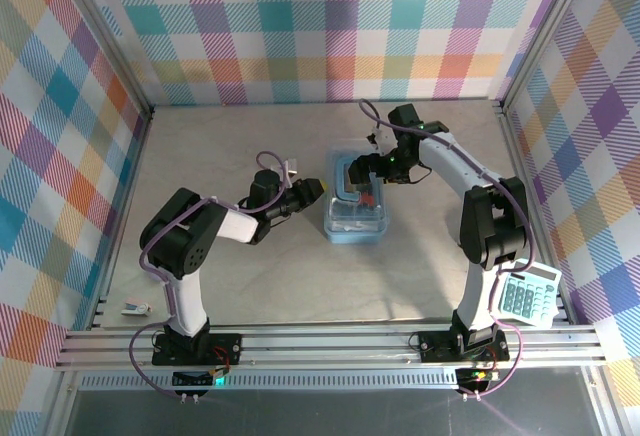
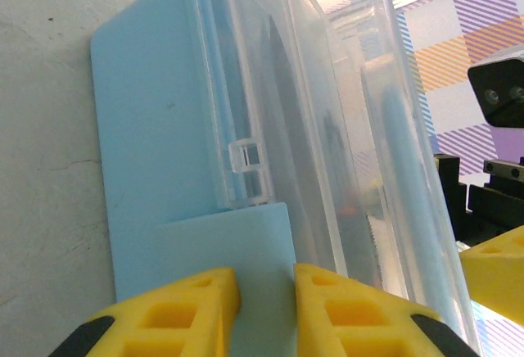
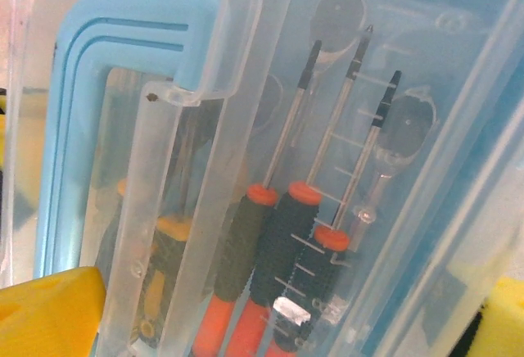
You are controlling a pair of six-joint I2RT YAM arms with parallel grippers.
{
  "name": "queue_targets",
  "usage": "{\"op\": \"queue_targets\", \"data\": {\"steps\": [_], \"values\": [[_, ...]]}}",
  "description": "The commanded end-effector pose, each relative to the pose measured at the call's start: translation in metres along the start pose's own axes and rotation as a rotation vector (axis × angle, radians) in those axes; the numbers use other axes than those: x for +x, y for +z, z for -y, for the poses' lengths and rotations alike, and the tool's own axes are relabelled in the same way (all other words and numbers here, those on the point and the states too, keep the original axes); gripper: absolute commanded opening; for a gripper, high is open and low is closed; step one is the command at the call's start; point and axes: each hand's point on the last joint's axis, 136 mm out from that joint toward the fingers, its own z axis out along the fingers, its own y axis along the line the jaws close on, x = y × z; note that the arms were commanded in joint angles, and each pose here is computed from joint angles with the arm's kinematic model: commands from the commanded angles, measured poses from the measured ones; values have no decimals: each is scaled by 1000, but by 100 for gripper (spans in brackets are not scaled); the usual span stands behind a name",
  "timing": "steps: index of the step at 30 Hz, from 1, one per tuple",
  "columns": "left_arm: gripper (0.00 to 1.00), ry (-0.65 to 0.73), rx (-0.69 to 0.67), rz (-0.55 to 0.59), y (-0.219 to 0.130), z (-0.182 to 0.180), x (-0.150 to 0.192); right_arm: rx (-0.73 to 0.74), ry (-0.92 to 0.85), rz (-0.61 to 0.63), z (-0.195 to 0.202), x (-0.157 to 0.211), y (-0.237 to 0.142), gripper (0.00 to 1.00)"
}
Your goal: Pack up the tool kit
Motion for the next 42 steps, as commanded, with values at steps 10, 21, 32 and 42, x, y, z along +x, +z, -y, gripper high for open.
{"op": "queue_targets", "data": {"steps": [10,21,32,42], "values": [[100,320,-539,-47,-71,6,-56,-33,-54,337,0,-59,-121,99],[100,508,-960,517,-244,-39,-128,494,-84,830,130,12,-152,99],[99,584,-1081,527,-267,-106,-92,522,-51,916,160,59,-99,99],[100,678,-985,584,-230,-140,-129,520,-52,928,181,38,-75,99]]}}
